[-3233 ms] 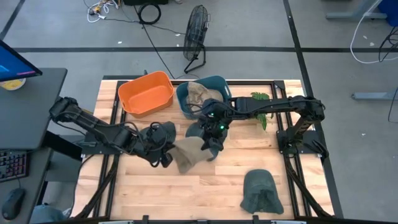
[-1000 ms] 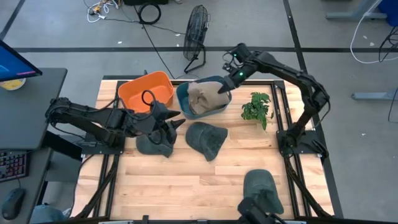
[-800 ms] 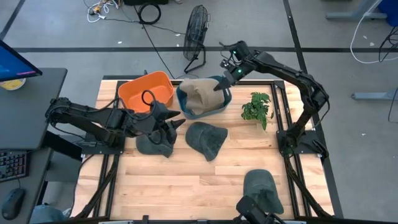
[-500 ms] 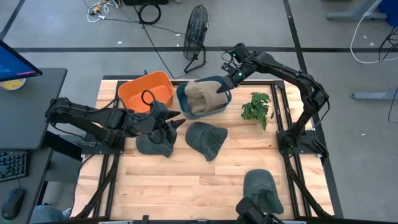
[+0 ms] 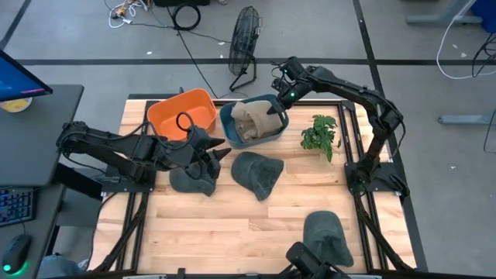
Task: Pick & Place hat
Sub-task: Put the brown cap into the blue bin, then put the top left gray cap into the orange bin
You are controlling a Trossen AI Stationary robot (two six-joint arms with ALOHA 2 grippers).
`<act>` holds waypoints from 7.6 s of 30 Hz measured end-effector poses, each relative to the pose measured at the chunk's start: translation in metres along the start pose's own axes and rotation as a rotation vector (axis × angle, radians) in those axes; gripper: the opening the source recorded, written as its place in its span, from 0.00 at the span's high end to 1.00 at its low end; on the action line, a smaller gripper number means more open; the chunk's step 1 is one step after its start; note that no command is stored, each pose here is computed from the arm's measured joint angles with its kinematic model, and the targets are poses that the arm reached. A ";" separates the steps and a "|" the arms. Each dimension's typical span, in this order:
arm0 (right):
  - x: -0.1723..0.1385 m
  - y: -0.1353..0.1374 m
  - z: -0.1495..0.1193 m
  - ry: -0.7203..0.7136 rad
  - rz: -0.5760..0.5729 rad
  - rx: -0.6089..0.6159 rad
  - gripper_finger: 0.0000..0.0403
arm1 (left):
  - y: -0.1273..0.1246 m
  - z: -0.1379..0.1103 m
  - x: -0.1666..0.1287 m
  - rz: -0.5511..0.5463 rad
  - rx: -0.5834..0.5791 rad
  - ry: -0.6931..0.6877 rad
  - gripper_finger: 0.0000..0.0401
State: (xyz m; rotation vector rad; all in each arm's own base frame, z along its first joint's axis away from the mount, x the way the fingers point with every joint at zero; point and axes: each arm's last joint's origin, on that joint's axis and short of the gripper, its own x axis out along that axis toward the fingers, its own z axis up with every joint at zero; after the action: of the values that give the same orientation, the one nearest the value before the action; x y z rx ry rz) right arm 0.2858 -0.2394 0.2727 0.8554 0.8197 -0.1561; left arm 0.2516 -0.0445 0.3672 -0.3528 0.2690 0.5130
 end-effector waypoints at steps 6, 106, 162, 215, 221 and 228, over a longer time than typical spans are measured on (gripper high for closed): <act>0.001 -0.002 0.001 -0.014 -0.031 -0.016 0.82 | 0.000 0.000 0.000 0.000 0.000 0.000 0.52; -0.005 0.166 -0.097 0.068 -0.344 -0.482 0.50 | 0.064 -0.116 0.005 0.673 -0.435 0.715 0.52; -0.003 0.171 -0.101 0.059 -0.336 -0.424 0.52 | 0.059 -0.035 -0.013 0.702 -0.486 0.433 0.97; 0.009 0.204 -0.132 0.121 -0.262 -0.552 0.52 | 0.240 -0.076 0.048 1.234 -0.648 0.302 0.94; 0.009 0.204 -0.132 0.121 -0.262 -0.553 0.52 | 0.241 -0.084 0.047 1.231 -0.647 0.352 0.90; 0.009 0.204 -0.132 0.121 -0.262 -0.554 0.52 | 0.248 -0.084 0.047 1.211 -0.723 0.383 0.77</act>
State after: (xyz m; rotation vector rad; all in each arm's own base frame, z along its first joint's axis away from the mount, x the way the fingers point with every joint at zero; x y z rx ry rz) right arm 0.3041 -0.0067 0.3408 0.2360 1.0237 -0.0986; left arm 0.1481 0.1443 0.2106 -1.0025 0.6718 1.7595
